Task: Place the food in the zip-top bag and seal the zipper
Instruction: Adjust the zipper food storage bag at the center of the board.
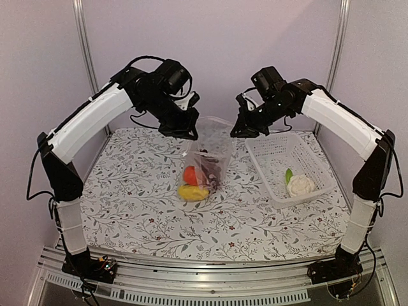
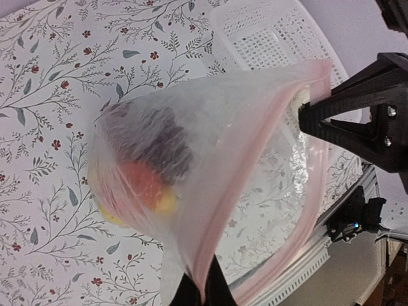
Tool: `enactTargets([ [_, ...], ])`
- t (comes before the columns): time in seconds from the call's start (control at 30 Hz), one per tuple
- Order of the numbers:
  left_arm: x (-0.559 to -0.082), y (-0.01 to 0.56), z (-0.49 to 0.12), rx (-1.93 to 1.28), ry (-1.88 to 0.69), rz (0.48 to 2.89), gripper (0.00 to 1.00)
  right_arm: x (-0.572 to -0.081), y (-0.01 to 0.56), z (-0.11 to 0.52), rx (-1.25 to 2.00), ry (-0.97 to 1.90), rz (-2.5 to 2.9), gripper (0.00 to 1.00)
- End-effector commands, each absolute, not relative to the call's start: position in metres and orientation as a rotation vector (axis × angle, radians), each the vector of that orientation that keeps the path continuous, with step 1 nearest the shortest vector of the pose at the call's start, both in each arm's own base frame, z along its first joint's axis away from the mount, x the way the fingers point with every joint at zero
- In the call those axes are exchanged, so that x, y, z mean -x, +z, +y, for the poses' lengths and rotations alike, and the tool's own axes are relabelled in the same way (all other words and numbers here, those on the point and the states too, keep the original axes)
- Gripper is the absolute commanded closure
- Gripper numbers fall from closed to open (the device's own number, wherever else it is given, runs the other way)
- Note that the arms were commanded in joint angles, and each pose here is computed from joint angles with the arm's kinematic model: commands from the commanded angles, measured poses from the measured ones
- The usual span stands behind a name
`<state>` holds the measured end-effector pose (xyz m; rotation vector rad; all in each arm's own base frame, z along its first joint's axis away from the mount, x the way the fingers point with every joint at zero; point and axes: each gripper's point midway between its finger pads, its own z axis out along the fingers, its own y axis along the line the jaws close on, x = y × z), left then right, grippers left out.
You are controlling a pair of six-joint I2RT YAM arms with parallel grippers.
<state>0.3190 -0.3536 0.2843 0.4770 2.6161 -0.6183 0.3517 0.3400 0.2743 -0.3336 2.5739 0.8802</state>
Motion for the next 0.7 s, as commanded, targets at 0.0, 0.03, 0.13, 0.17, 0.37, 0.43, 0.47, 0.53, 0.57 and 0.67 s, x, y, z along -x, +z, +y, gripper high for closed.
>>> enactTargets([
  [0.0, -0.328, 0.304, -0.355, -0.460, -0.609, 2.540, 1.00, -0.361, 0.282, 0.352, 0.350, 0.888, 2.552, 0.99],
  [0.03, -0.329, 0.309, -0.354, -0.447, -0.606, 2.523, 1.00, -0.365, 0.293, 0.354, 0.346, 0.904, 2.518, 1.00],
  [0.13, -0.331, 0.318, -0.353, -0.430, -0.619, 2.492, 1.00, -0.373, 0.326, 0.356, 0.326, 0.924, 2.419, 1.00],
  [0.17, -0.331, 0.317, -0.352, -0.430, -0.622, 2.492, 1.00, -0.375, 0.330, 0.356, 0.323, 0.924, 2.403, 1.00],
  [0.37, -0.326, 0.291, -0.351, -0.440, -0.593, 2.574, 0.95, -0.369, 0.293, 0.357, 0.358, 0.898, 2.506, 1.00],
  [0.43, -0.325, 0.286, -0.350, -0.430, -0.575, 2.594, 0.82, -0.367, 0.284, 0.355, 0.351, 0.893, 2.521, 1.00],
  [0.47, -0.326, 0.286, -0.350, -0.427, -0.571, 2.595, 0.80, -0.365, 0.287, 0.354, 0.346, 0.898, 2.510, 1.00],
  [0.53, -0.329, 0.289, -0.350, -0.420, -0.567, 2.584, 0.79, -0.364, 0.290, 0.352, 0.340, 0.903, 2.504, 1.00],
  [0.57, -0.330, 0.291, -0.350, -0.416, -0.567, 2.577, 0.78, -0.363, 0.292, 0.352, 0.341, 0.907, 2.500, 1.00],
  [0.67, -0.336, 0.295, -0.351, -0.410, -0.553, 2.552, 0.77, -0.361, 0.293, 0.351, 0.343, 0.907, 2.503, 0.99],
])
